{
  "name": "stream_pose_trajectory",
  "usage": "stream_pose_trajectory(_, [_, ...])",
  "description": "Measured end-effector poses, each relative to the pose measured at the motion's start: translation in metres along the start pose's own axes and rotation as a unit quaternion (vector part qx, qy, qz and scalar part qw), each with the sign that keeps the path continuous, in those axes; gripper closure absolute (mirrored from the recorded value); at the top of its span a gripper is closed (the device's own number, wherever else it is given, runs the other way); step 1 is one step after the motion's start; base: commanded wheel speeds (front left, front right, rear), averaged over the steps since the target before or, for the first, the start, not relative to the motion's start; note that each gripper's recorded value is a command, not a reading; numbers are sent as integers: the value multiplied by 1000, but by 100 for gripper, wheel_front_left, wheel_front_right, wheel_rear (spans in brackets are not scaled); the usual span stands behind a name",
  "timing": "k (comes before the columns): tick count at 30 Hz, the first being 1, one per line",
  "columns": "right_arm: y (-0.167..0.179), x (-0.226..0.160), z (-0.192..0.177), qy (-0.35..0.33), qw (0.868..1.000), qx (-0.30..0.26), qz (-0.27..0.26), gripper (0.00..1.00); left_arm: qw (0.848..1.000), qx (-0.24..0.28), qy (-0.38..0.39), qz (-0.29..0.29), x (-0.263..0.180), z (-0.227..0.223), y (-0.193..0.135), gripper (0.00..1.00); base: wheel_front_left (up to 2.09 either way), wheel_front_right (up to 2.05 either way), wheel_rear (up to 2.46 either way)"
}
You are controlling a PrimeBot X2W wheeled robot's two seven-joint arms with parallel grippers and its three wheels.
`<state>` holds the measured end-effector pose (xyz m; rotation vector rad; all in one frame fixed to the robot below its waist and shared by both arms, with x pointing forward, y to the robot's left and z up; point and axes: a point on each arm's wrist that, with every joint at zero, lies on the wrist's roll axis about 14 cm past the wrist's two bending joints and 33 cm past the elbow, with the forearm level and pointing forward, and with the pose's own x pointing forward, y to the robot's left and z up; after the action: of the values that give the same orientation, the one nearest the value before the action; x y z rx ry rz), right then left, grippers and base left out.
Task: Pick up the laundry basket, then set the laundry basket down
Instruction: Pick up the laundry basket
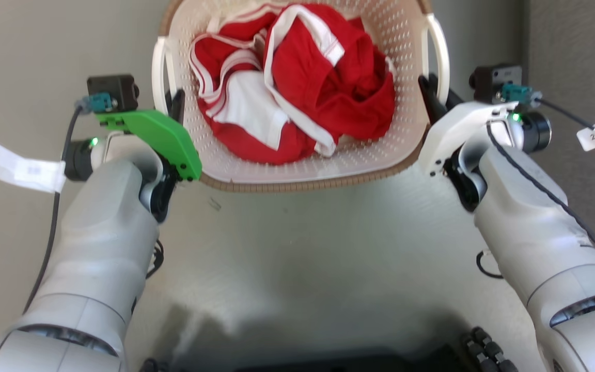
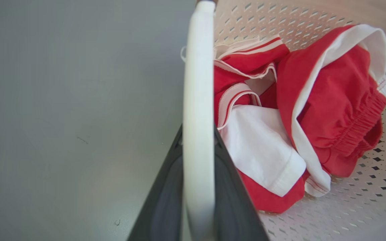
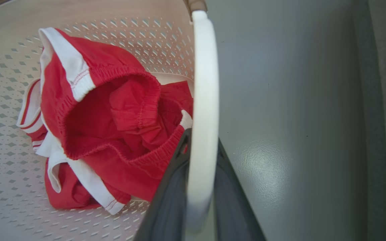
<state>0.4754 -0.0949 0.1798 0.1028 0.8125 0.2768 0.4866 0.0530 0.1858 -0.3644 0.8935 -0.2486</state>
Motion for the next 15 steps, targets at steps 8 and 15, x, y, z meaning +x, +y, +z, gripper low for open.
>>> stream_pose_trajectory(8, [7,-35,13,-9,1000,4,-2,100,1000,0,-5,0,-31,9,-16,100,0,0,0])
stream_pose_trajectory(15, [13,-63,18,-13,1000,4,-5,100,1000,2,3,-2,-55,10,-28,100,0,0,0])
